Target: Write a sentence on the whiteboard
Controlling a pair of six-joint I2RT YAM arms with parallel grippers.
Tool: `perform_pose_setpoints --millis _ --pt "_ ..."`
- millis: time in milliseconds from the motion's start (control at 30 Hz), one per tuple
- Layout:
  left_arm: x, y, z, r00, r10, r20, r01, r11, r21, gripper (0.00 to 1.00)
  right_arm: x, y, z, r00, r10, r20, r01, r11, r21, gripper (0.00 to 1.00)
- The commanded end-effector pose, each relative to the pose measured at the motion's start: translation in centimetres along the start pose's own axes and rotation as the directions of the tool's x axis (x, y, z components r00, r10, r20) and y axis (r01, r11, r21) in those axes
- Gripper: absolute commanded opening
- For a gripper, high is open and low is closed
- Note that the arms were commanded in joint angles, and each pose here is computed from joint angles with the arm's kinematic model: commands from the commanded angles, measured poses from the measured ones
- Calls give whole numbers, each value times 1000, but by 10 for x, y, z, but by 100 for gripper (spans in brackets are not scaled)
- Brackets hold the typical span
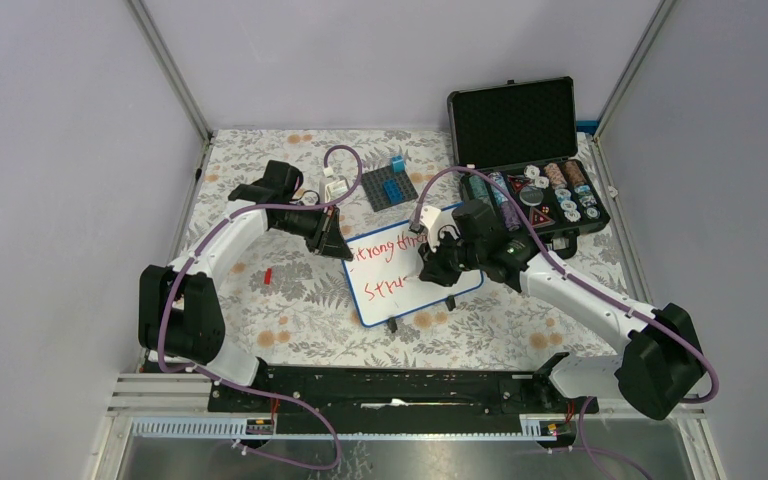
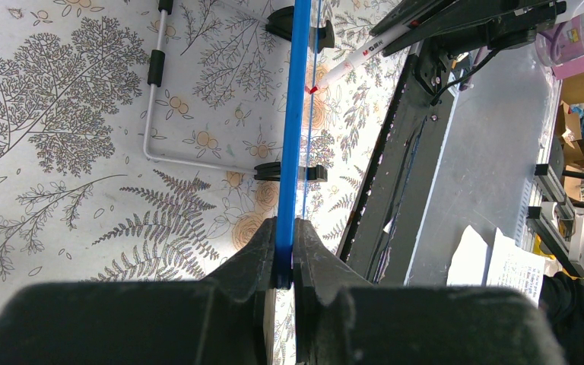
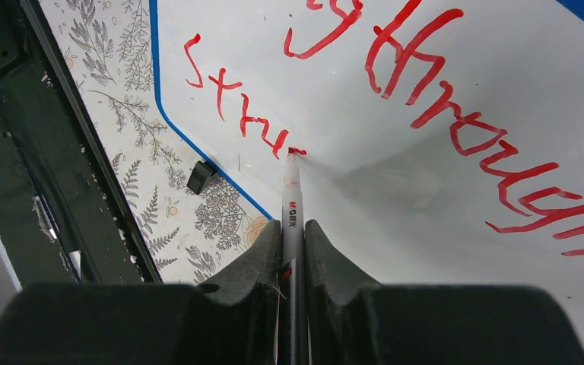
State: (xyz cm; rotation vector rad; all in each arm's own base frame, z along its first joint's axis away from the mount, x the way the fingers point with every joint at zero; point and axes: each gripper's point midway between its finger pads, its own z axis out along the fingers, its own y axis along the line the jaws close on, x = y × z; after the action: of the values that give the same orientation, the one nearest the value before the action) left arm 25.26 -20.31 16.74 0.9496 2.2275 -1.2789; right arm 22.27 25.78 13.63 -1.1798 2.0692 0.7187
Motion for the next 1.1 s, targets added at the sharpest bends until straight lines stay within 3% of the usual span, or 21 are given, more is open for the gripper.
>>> perform_pose_setpoints --millis 0,400,1067 --pt "-7 16 1 998 69 -6 -69 996 -60 0 -11 -5 2 999 -42 32 41 999 23 0" --pt "-8 16 1 998 70 -5 -70 996 -59 0 3 -4 -2 999 -49 -2 49 998 25 0" --pt "-9 14 0 998 69 -2 -69 996 -57 0 -23 -19 -15 996 -82 39 78 992 102 0"
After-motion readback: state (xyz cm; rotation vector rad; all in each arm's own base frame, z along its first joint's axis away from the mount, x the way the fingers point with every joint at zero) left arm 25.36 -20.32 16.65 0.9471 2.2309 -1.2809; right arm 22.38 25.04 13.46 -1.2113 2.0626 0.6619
